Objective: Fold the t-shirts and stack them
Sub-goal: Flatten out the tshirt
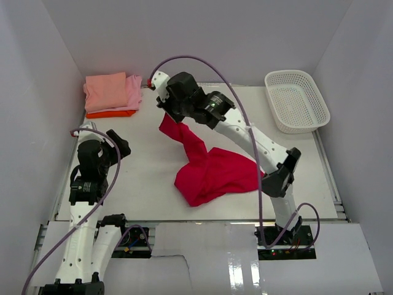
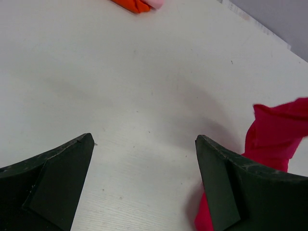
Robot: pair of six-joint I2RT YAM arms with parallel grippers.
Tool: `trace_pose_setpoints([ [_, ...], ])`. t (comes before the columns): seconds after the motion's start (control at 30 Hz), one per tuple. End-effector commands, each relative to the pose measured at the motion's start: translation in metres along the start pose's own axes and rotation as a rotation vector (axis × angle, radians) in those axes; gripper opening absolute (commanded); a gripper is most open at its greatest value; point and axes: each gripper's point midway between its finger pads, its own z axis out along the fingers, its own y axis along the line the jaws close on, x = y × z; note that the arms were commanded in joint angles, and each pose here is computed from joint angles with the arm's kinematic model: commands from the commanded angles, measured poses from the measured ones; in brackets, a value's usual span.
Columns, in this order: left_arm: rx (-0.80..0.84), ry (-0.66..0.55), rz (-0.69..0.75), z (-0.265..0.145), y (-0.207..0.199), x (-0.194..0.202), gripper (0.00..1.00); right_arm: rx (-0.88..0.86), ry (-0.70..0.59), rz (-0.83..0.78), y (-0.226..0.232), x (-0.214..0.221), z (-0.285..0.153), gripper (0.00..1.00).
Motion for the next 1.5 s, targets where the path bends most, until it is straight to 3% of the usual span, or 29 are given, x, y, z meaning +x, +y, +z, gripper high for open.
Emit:
trace_pose_setpoints([
  [0.0,-0.08,-0.107,-0.054,-0.016,0.011,-0.028,0.98,-0.219,-0.252,0.138,0.012,-0.065,-0.101,0.08],
  [0.1,-0.056,-0.107,-0.058,-0.017,0.005,-0.03,0.98,-0.283,-0.498,0.176,-0.005,-0.107,-0.207,0.08],
  [0.17,-0.042,-0.095,-0.059,-0.016,0.002,-0.03,0.98,-0.27,-0.59,0.209,-0.032,-0.119,-0.248,0.08],
  [0.2,-0.038,-0.082,-0.059,-0.014,0.001,-0.028,0.98,-0.187,-0.625,0.304,-0.079,-0.11,-0.272,0.08],
  [0.27,-0.013,-0.068,-0.058,-0.014,-0.004,-0.026,0.98,-0.164,-0.658,0.355,-0.116,-0.095,-0.285,0.08],
  [0.3,0.002,-0.062,-0.056,-0.014,-0.007,-0.026,0.98,-0.085,-0.61,0.422,-0.154,-0.065,-0.276,0.08],
  [0.37,0.046,-0.066,-0.045,-0.014,-0.015,-0.028,0.98,-0.109,-0.549,0.512,-0.175,-0.037,-0.264,0.08],
  [0.5,0.322,-0.022,0.012,-0.021,-0.062,-0.023,0.98,-0.125,-0.391,0.602,-0.184,0.013,-0.202,0.08],
  [0.6,0.473,0.01,0.044,-0.027,-0.087,-0.019,0.98,-0.08,-0.323,0.63,-0.196,0.035,-0.18,0.08],
  [0.83,0.781,0.114,0.043,-0.04,-0.13,0.001,0.98,-0.039,-0.277,0.663,-0.204,0.044,-0.172,0.08],
  [1.0,0.871,0.228,0.001,-0.029,-0.149,0.034,0.98,-0.037,-0.252,0.667,-0.205,0.048,-0.168,0.08],
  [1.2,0.905,0.395,0.055,-0.011,-0.185,0.1,0.88,-0.041,-0.25,0.675,-0.209,0.043,-0.168,0.08],
  [1.47,0.9,0.593,0.083,-0.01,-0.176,0.175,0.92,-0.032,-0.241,0.671,-0.215,0.04,-0.168,0.08],
])
